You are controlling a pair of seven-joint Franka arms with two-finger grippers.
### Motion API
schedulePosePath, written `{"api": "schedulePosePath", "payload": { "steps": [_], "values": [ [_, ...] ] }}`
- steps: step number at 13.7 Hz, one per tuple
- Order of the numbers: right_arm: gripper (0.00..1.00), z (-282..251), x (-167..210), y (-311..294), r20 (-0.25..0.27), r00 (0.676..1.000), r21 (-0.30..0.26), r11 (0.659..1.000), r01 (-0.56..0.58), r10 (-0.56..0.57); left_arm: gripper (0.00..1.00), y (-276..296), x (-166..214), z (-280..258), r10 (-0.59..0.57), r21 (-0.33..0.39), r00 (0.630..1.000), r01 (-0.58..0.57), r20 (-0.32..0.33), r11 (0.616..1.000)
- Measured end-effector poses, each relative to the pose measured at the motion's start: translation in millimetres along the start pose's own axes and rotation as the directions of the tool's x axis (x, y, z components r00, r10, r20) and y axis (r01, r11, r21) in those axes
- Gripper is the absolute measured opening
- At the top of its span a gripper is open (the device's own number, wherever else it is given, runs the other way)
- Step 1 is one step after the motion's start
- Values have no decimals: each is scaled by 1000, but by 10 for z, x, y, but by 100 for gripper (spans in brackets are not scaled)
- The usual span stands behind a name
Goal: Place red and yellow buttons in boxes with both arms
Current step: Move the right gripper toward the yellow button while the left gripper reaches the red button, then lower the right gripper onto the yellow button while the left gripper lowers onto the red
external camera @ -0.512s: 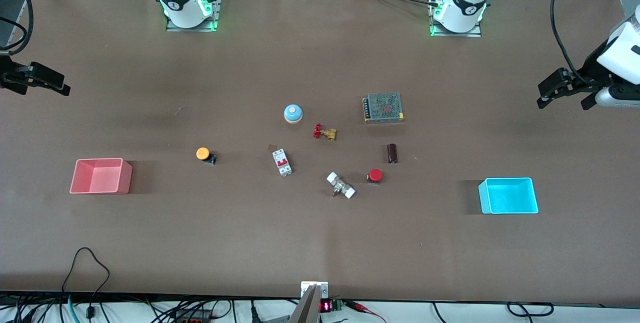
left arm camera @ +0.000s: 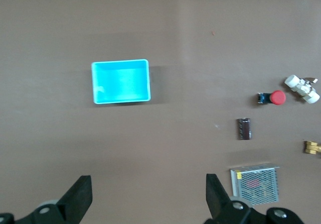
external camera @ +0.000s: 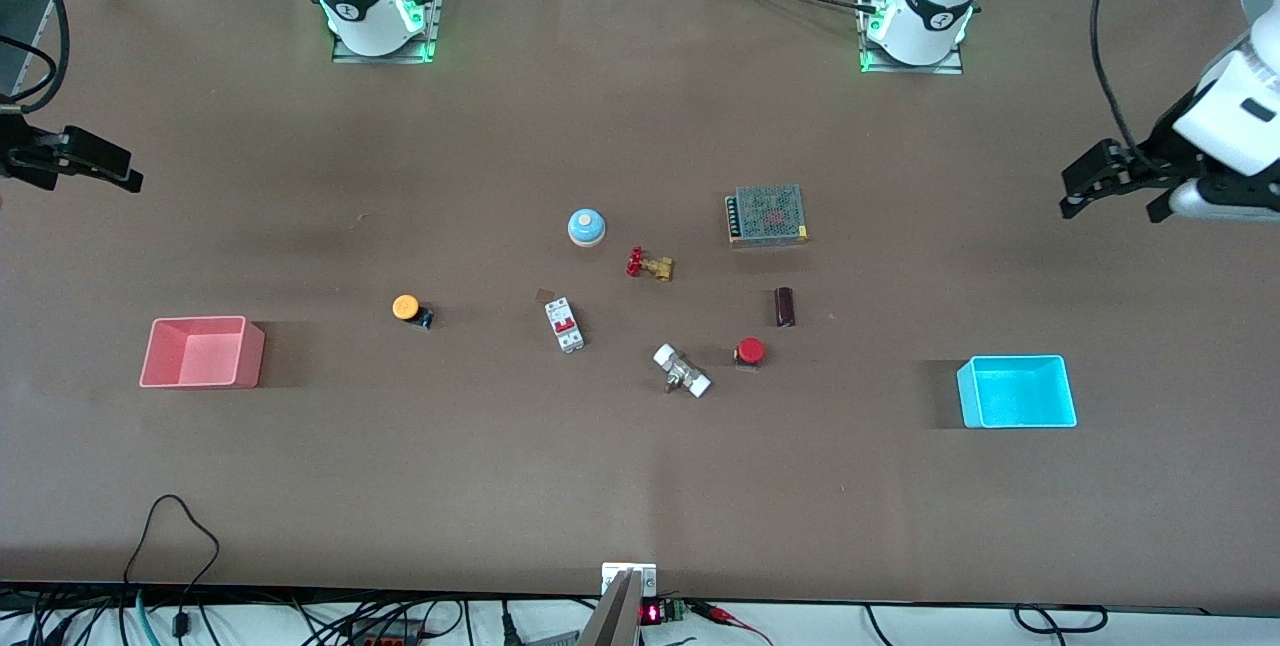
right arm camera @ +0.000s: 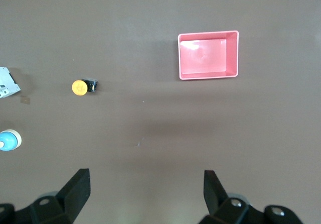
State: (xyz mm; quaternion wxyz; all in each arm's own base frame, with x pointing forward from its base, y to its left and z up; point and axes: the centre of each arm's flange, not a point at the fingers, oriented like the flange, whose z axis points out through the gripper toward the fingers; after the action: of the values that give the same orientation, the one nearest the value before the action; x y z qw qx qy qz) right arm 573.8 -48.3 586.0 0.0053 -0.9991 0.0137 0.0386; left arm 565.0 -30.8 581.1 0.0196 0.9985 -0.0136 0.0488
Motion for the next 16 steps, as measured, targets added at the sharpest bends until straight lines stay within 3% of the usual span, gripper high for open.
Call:
{"api": "schedulePosePath", "payload": {
  "steps": [4, 6, 8, 13, 16],
  "values": [
    [100, 715, 299, -148, 116, 993, 8, 1000, 20, -21, 100, 556, 192, 566, 20, -31, 999, -19, 39, 999],
    [100, 1203, 538, -407, 146, 988, 62, 997, 36, -45, 100, 858, 286, 891, 1, -53, 999, 1, 44, 999],
    [100, 1649, 734, -803, 150, 985, 74, 994, 75, -85, 100, 1125, 335, 1178, -16, -76, 998, 20, 53, 997],
    [100, 2621, 885, -1822, 166, 979, 27, 993, 118, -120, 100, 1878, 367, 1820, -107, -128, 993, 111, 40, 985],
    [100, 3100, 875, -2042, 156, 984, -40, 995, 88, -81, 100, 2391, 284, 2391, -144, -97, 990, 144, 5, 985]
  ]
}}
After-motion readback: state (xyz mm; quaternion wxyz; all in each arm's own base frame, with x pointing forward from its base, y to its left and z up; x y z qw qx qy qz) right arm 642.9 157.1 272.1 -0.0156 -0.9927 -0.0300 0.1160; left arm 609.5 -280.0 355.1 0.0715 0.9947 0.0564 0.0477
